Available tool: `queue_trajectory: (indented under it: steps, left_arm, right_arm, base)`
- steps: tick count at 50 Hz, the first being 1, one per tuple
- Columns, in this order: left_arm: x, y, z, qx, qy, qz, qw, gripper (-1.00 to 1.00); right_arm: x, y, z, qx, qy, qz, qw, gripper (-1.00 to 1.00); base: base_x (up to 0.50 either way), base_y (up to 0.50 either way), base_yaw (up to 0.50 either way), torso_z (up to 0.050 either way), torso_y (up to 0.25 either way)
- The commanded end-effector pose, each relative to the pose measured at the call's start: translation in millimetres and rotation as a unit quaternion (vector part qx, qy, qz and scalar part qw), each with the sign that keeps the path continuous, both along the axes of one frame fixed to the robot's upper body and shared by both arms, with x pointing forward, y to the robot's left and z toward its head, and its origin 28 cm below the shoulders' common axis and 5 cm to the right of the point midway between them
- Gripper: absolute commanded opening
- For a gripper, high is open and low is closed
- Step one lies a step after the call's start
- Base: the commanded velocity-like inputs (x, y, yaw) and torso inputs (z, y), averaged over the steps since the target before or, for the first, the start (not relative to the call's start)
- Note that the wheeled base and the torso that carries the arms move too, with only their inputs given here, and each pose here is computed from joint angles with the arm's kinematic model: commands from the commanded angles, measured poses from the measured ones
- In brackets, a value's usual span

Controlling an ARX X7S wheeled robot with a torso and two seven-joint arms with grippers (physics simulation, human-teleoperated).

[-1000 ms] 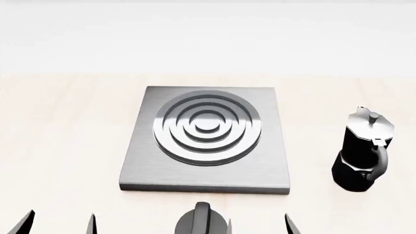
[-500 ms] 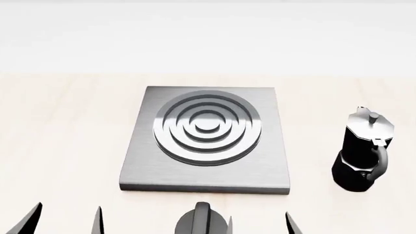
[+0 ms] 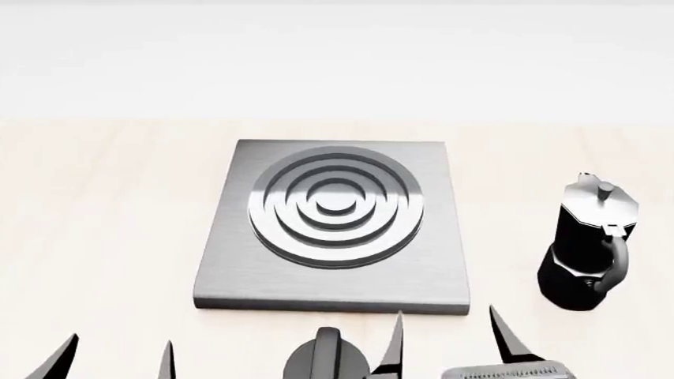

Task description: Put the moka pot on the stove.

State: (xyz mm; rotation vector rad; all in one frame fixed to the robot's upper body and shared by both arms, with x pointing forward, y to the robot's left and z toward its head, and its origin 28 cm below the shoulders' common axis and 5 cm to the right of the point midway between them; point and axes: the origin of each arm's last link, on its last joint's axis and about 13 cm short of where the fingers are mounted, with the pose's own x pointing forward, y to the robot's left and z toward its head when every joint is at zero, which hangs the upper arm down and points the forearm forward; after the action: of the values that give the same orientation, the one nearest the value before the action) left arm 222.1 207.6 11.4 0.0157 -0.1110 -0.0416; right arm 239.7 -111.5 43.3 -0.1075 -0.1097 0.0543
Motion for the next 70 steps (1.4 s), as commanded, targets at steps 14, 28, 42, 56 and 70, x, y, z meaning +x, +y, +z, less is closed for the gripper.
queue_trajectory:
  steps: [14,28,42,56,70]
  left_arm:
    - [-3.3,2.7,1.6,0.001,-0.001,0.001,1.0,1.0]
    - [-2.3,3.0,0.6,0.002,0.0,0.003,1.0,1.0]
    - [-1.4,3.4,1.2,0.002,0.0,0.003,1.0,1.0]
    - [-0.1,3.6,2.1,0.002,0.0,0.002,1.0,1.0]
    - [1.6,4.4,3.9,0.002,-0.001,0.004,1.0,1.0]
  right_arm:
    - [24.9,-37.1,35.0,-0.031,0.026,-0.079,0.996,1.0]
    - [19.1,-49.2,55.8,-0.025,0.029,-0.111,0.993,1.0]
    - [16.4,-58.3,70.2,-0.025,0.029,-0.134,0.99,1.0]
    - [23.2,-74.1,66.9,0.011,0.041,-0.152,0.988,1.0]
    - [31.3,-88.1,54.1,0.081,0.061,-0.134,0.986,1.0]
  base:
    - [0.0,0.0,0.0,0.0,0.0]
    - [0.0,0.0,0.0,0.0,0.0]
    - [0.0,0.0,0.0,0.0,0.0]
    - [0.0,0.0,0.0,0.0,0.0]
    - [0.0,0.0,0.0,0.0,0.0]
